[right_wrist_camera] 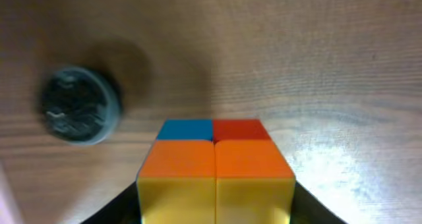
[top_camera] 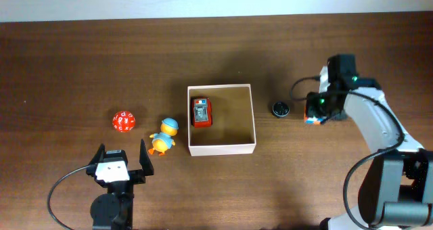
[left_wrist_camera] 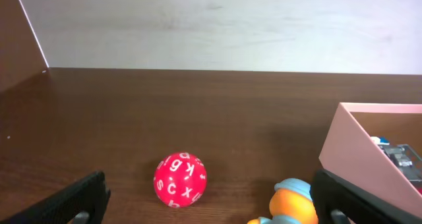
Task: Pack container
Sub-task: 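Lift the cube and carry it over the box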
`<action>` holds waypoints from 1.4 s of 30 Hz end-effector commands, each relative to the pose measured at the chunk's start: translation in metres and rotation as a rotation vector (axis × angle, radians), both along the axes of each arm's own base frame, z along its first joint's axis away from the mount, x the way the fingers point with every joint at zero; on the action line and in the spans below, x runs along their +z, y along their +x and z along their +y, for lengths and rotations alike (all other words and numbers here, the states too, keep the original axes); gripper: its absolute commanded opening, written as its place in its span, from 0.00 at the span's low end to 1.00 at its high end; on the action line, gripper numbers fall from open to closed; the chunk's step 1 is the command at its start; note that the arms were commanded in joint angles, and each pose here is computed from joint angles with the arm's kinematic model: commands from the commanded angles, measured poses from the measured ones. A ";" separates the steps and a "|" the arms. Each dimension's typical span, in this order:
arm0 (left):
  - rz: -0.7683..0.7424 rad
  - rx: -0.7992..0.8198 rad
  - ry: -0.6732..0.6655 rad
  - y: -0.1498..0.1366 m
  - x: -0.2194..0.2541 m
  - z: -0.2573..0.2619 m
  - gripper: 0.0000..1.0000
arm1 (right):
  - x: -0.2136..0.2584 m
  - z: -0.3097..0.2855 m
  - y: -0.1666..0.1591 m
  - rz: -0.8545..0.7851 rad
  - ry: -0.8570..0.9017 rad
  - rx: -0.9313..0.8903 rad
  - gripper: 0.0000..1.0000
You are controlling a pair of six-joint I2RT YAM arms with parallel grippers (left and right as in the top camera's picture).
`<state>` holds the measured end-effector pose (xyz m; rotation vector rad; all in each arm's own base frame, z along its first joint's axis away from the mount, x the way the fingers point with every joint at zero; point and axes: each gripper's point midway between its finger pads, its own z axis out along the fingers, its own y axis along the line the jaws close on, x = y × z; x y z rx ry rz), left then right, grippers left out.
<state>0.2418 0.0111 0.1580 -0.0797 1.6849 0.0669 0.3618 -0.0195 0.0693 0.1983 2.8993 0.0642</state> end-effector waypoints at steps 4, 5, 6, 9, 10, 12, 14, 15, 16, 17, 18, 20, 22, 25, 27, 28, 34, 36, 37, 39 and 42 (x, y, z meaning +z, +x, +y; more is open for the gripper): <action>-0.004 0.014 -0.008 0.000 0.000 0.003 0.99 | 0.080 0.034 0.031 -0.152 0.174 0.154 0.50; -0.004 0.014 -0.009 0.000 0.000 0.003 0.99 | 0.092 0.042 0.033 -0.171 0.215 0.187 0.50; -0.004 0.014 -0.008 0.000 0.000 0.003 0.99 | 0.103 0.052 0.034 -0.192 0.260 0.222 0.50; -0.004 0.014 -0.008 0.000 0.000 0.003 0.99 | 0.136 0.084 0.038 -0.265 0.407 0.330 0.50; -0.004 0.014 -0.008 0.000 0.000 0.003 0.99 | 0.146 0.096 0.038 -0.288 0.450 0.368 0.50; -0.004 0.014 -0.008 0.000 0.000 0.003 0.99 | 0.161 0.118 0.038 -0.326 0.520 0.443 0.51; -0.004 0.014 -0.008 0.000 0.000 0.003 0.99 | 0.170 0.140 0.037 -0.353 0.565 0.506 0.50; -0.004 0.014 -0.008 0.000 0.000 0.003 0.99 | 0.172 0.151 0.036 -0.360 0.574 0.535 0.50; -0.004 0.014 -0.008 0.000 0.000 0.003 0.99 | 0.173 0.161 0.035 -0.366 0.576 0.564 0.50; -0.004 0.014 -0.008 0.000 0.000 0.003 0.99 | 0.175 0.172 0.033 -0.372 0.578 0.595 0.50; -0.004 0.014 -0.008 0.000 0.000 0.003 0.99 | 0.176 0.183 0.031 -0.376 0.581 0.626 0.50; -0.004 0.014 -0.008 0.000 0.000 0.003 0.99 | 0.176 0.203 0.027 -0.381 0.570 0.673 0.50; -0.004 0.014 -0.008 0.000 0.000 0.003 0.99 | 0.172 0.217 0.024 -0.372 0.533 0.687 0.50; -0.004 0.014 -0.008 0.000 0.000 0.003 0.99 | 0.158 0.226 0.025 -0.342 0.422 0.646 0.49; -0.004 0.014 -0.008 0.000 0.000 0.003 0.99 | 0.149 0.230 0.025 -0.321 0.351 0.610 0.49; -0.004 0.014 -0.008 0.000 0.000 0.003 0.99 | 0.145 0.232 0.025 -0.312 0.318 0.593 0.49; -0.004 0.014 -0.008 0.000 0.000 0.003 0.99 | 0.123 0.245 0.021 -0.273 0.173 0.510 0.45; -0.004 0.014 -0.008 0.000 0.000 0.003 0.99 | 0.114 0.250 0.020 -0.261 0.133 0.500 0.45; -0.004 0.014 -0.008 0.000 0.000 0.003 0.99 | 0.108 0.253 0.019 -0.252 0.114 0.499 0.45; -0.004 0.014 -0.008 0.000 0.000 0.003 0.99 | 0.096 0.257 0.019 -0.234 0.085 0.496 0.45; -0.004 0.014 -0.008 0.000 0.000 0.003 0.99 | 0.076 0.262 0.021 -0.203 0.055 0.496 0.45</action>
